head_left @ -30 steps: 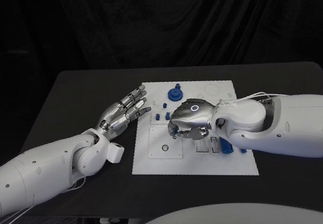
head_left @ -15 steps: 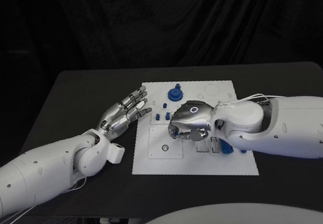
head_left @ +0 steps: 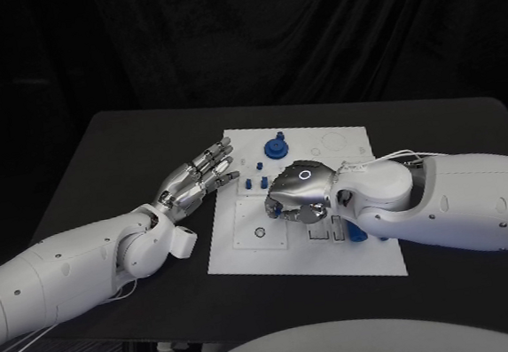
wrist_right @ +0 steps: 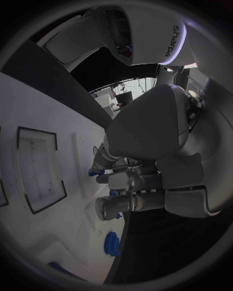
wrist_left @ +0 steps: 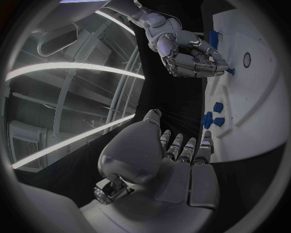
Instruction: Assemble the parts on the task board
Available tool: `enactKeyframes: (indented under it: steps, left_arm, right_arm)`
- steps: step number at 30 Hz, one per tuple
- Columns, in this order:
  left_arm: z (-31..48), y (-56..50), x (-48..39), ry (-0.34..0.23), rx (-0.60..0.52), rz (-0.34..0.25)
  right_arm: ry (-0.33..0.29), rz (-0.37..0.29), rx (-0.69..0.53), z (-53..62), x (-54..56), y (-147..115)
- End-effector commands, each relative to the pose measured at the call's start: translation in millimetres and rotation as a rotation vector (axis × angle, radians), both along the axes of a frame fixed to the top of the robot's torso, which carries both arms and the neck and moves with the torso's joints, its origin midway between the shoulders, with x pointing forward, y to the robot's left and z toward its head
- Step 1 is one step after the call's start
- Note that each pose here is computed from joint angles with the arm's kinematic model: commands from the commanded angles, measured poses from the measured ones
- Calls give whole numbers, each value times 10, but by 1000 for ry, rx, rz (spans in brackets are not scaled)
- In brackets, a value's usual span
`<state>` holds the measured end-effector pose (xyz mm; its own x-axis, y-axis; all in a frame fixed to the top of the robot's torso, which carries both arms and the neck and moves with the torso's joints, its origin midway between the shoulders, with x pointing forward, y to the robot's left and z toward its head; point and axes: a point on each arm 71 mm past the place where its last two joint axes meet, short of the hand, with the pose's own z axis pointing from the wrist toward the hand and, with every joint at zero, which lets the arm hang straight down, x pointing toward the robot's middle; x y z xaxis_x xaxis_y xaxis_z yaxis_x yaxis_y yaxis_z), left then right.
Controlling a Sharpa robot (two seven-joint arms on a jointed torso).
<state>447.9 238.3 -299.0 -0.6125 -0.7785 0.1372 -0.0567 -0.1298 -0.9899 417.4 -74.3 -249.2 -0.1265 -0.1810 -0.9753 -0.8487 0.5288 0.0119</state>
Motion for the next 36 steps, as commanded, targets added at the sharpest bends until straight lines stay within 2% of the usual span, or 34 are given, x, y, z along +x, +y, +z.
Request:
enactKeyframes:
  steps: [1, 24, 36]
  left_arm:
    - [14, -17, -7, -17, -35, -5]
    - [-29, -10, -5, -9, -30, -4]
    - [-48, -12, -9, -6, -30, -5]
  right_arm:
    - [4, -4, -16, -37, -11, -2]
    - [10, -5, -24, -63, -14, 37]
    - [19, -35, -60, -99, 24, 13]
